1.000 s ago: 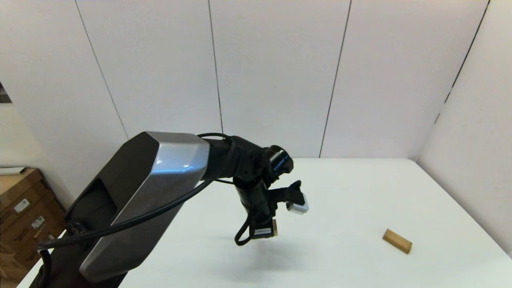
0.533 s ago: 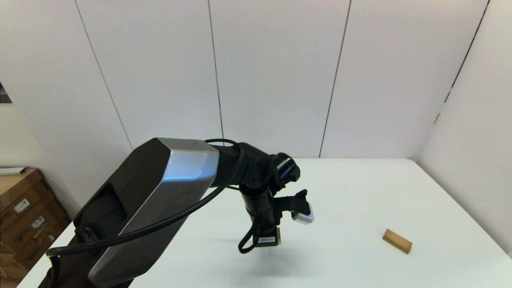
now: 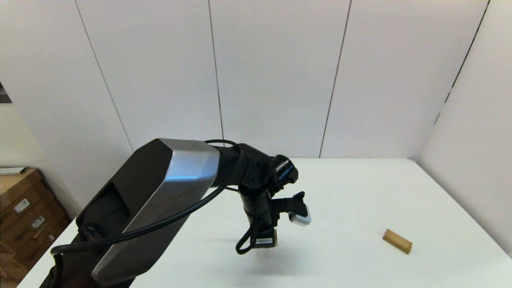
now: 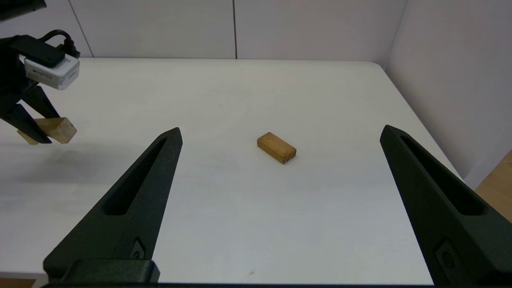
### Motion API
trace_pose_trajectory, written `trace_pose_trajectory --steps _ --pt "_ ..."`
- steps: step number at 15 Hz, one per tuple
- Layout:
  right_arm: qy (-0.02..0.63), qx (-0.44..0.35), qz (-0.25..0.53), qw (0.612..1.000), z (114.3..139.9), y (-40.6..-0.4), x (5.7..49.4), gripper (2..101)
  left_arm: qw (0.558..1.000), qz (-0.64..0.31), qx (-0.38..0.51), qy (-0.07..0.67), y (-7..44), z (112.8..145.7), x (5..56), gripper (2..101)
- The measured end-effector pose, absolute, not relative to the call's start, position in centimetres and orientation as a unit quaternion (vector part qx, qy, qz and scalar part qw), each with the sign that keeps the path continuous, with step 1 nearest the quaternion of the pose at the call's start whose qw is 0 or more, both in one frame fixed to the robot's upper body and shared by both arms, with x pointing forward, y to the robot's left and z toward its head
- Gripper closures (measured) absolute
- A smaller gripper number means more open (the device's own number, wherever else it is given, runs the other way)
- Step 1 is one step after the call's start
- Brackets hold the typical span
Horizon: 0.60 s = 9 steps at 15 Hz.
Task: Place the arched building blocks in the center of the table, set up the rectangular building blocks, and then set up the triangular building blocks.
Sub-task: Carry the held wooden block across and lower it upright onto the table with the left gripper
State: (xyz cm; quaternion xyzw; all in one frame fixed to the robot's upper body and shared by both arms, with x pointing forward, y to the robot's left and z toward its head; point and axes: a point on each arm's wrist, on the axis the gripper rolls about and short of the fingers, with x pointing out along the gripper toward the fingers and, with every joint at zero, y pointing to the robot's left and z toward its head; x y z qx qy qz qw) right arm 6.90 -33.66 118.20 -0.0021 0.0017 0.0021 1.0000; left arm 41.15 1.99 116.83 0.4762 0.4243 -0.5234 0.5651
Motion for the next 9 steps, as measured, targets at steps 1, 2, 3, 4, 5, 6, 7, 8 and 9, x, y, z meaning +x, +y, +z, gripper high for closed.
trace_pose_trajectory --steps 1,2,3,4,5,6,7,8,9 --pt "0.002 -0.002 0.002 1.000 118.2 -33.7 6.9 4.3 0.564 -0.517 0.483 0.426 2.0 116.7 41.2 75.3" --pt "0.002 -0.002 0.002 1.000 118.2 -33.7 6.9 4.3 0.564 -0.512 0.487 0.427 2.0 116.5 41.2 75.3" --pt "0.001 -0.002 0.002 1.000 118.2 -33.7 6.9 4.3 0.563 -0.512 0.488 0.429 2.0 116.4 41.3 75.3" --pt "0.002 -0.002 0.002 1.000 118.2 -33.7 6.9 4.3 0.562 -0.512 0.488 0.430 2.0 116.2 41.3 75.3" --pt "0.002 -0.002 0.002 1.000 118.2 -33.7 6.9 4.3 0.560 -0.512 0.488 0.430 2.0 116.1 41.3 75.3" --pt "0.002 -0.002 0.002 1.000 118.2 -33.7 6.9 4.3 0.560 -0.512 0.489 0.431 2.0 116.0 41.3 75.3" --pt "0.002 -0.002 0.002 1.000 118.2 -33.7 6.9 4.3 0.559 -0.512 0.489 0.432 2.0 115.8 41.4 75.3" --pt "0.002 -0.002 0.002 1.000 118.2 -33.7 6.9 4.3 0.559 -0.512 0.489 0.431 1.9 115.7 41.4 75.3" --pt "0.002 -0.002 0.002 1.000 118.2 -33.7 6.9 4.3 0.559 -0.512 0.489 0.432 1.9 115.6 41.4 75.3"
